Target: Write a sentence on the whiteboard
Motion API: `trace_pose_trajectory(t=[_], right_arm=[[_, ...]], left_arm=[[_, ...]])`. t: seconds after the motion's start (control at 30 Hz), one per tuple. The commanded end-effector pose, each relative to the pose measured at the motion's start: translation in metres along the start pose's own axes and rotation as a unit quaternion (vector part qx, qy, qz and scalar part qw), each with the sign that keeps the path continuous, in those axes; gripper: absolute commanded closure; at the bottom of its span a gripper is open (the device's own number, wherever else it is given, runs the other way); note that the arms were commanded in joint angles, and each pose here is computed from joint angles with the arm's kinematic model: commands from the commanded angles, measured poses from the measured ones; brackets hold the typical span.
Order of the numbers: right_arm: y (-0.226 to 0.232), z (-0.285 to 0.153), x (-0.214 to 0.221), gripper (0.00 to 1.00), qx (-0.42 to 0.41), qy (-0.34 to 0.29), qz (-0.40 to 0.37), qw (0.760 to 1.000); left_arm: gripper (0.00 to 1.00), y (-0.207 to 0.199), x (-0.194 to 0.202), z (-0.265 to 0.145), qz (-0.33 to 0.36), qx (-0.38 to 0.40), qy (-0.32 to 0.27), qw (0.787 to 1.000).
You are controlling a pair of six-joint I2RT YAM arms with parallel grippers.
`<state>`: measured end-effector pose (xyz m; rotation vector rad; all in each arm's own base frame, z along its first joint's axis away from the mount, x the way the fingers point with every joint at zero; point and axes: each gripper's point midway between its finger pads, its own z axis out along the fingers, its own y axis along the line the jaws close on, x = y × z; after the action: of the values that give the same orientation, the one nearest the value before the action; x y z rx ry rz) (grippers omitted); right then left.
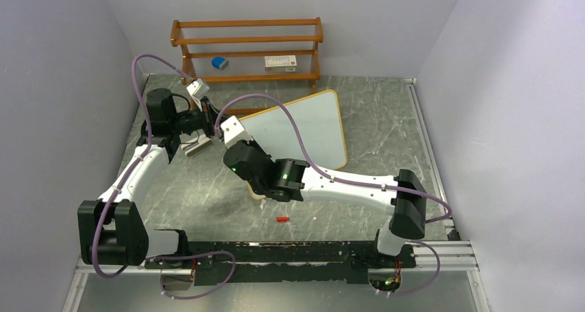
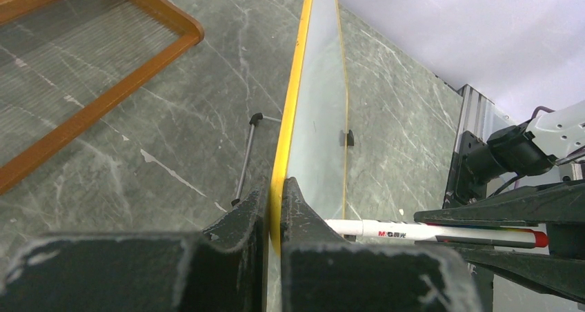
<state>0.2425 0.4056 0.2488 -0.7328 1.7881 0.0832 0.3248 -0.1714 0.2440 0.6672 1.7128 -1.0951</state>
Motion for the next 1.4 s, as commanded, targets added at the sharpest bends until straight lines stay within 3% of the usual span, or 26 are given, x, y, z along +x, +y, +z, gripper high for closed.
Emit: trace_pose_trajectory(t=[0.0, 1.37], right_arm=[[-0.005, -0.001, 0.006, 1.00, 0.005, 0.014, 0.006, 1.000], [-0.002, -0.012, 0.031, 1.00, -0.005, 0.051, 0.006, 0.999]], left_arm=[[0.95, -0.006, -0.006, 0.000, 0.025, 0.007, -0.002, 1.000], [0.95, -0.004, -0.005, 0.001, 0.024, 0.003, 0.000, 1.000]])
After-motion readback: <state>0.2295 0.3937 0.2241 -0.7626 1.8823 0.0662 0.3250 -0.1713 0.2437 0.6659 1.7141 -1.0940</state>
